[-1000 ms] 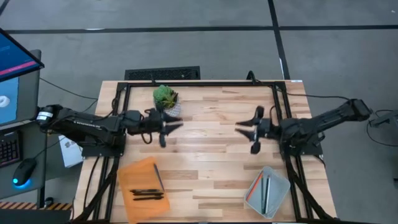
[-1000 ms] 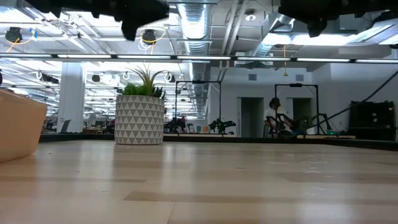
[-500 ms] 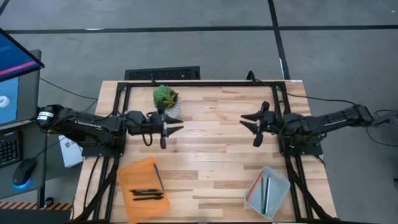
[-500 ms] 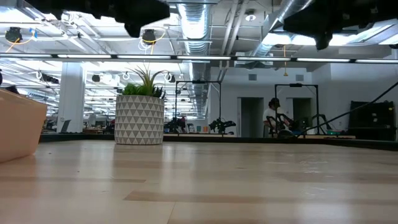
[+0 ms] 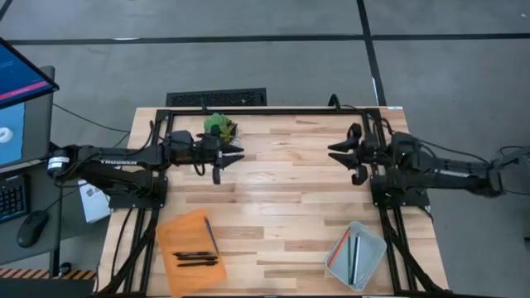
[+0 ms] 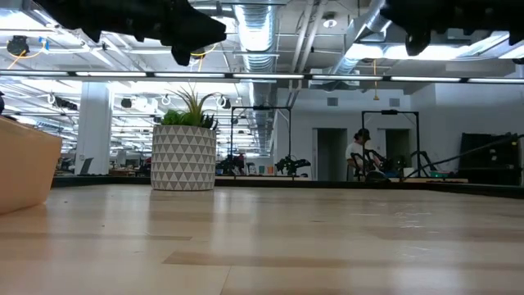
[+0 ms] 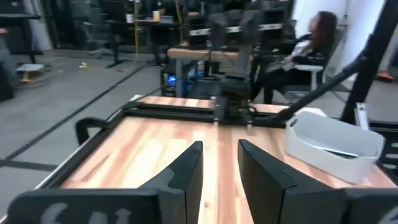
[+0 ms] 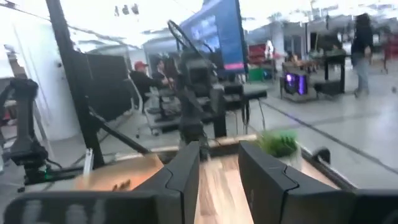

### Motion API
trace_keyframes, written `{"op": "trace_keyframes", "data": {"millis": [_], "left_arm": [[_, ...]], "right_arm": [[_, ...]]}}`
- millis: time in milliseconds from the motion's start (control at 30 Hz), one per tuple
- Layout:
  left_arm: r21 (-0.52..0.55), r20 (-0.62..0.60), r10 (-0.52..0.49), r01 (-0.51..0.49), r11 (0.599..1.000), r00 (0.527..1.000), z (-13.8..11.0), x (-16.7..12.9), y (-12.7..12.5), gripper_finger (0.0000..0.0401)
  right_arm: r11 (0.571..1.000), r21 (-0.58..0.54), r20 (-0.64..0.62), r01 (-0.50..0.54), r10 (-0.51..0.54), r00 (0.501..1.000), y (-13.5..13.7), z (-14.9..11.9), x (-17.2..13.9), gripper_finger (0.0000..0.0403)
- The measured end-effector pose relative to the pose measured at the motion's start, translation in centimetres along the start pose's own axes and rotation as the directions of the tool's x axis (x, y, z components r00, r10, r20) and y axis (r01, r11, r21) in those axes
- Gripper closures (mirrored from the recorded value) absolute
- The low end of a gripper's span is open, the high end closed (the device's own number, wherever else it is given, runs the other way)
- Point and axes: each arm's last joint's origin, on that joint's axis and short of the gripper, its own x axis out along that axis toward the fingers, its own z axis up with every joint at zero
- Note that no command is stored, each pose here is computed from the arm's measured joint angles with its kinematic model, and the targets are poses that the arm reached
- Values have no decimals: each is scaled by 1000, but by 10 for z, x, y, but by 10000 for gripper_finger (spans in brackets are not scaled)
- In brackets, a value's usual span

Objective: Sort pens & pencils
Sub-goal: Return to Home Position

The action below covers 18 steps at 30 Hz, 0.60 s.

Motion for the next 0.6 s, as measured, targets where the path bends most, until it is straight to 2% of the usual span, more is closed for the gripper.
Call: {"op": "trace_keyframes", "data": {"millis": [67,167,267,600], "left_arm": [[-3,0,3,-3,1000,1000,0,0,4,309],[-35,0,63,-63,997,998,0,0,8,309],[-34,-16,52,-53,998,998,-5,6,5,309],[-34,-52,41,-43,998,998,-39,44,-5,309]], "right_arm": [[1000,9,-27,26,-25,999,-5,-2,-4,269],[997,16,-69,69,-68,995,-11,-5,-6,269],[998,19,-84,58,-56,995,-10,-7,-5,269],[995,-52,-13,90,-91,996,-1,-4,-2,269]]}}
